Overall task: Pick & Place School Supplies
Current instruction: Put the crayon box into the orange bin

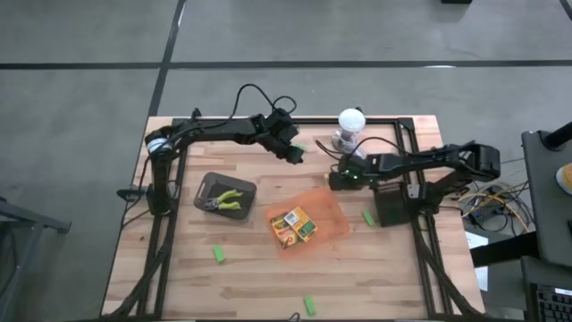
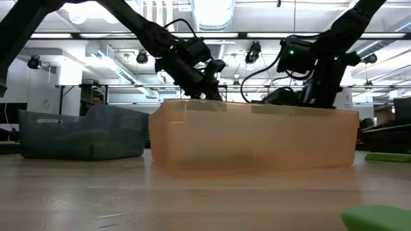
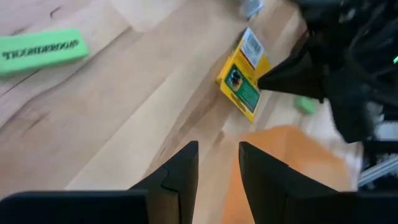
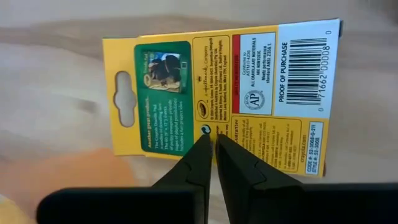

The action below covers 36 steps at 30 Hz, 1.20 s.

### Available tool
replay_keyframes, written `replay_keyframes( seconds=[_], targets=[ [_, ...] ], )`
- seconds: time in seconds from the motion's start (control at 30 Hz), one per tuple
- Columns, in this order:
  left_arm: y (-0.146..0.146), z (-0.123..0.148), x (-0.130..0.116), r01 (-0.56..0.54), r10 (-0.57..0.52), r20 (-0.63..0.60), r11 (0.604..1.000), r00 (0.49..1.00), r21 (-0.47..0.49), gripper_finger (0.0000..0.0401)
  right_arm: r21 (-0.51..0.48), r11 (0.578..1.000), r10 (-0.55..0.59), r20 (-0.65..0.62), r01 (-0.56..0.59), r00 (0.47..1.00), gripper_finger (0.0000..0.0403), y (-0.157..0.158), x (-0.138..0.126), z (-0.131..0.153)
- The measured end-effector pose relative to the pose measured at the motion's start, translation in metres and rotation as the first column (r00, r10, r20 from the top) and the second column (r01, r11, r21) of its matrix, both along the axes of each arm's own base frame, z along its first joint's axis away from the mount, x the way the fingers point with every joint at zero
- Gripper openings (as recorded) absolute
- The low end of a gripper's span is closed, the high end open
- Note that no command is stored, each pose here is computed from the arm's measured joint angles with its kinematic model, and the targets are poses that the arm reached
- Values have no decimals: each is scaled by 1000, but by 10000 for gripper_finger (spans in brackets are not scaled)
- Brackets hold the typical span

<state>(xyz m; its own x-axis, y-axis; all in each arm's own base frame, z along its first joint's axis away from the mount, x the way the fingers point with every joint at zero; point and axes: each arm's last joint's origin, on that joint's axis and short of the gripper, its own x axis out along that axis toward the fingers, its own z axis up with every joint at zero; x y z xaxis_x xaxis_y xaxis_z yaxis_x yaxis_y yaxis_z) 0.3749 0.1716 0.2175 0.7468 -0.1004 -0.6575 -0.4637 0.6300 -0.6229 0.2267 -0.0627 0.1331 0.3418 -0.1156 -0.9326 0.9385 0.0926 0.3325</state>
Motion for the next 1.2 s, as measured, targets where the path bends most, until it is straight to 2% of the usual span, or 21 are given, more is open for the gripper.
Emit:
replay_keyframes(
  seconds=[0.1, 0.23, 0.57, 0.8, 1.2],
  targets=[
    [1, -3, -4, 12, -12, -40, 1000, 999, 3, 119, -18, 1000, -2, 58, 3, 998, 26, -4, 8, -1],
    [6, -6, -10, 6, -6, -85, 1000, 996, 6, 119, -29, 1000, -4, 62, 5, 998, 26, -12, 17, -4],
    [13, -7, -15, -7, 7, -101, 1000, 995, 4, 119, -104, 988, 115, 40, -110, 993, 26, -41, 62, -4],
    [12, -11, -21, 12, -14, -163, 1000, 987, -13, 119, -147, 977, 162, 46, -154, 986, 26, -67, 89, -1],
    [16, -14, -28, -7, 0, -206, 999, 979, -33, 119, -135, 959, 260, 67, -249, 963, 27, -76, 107, 12]
  ],
)
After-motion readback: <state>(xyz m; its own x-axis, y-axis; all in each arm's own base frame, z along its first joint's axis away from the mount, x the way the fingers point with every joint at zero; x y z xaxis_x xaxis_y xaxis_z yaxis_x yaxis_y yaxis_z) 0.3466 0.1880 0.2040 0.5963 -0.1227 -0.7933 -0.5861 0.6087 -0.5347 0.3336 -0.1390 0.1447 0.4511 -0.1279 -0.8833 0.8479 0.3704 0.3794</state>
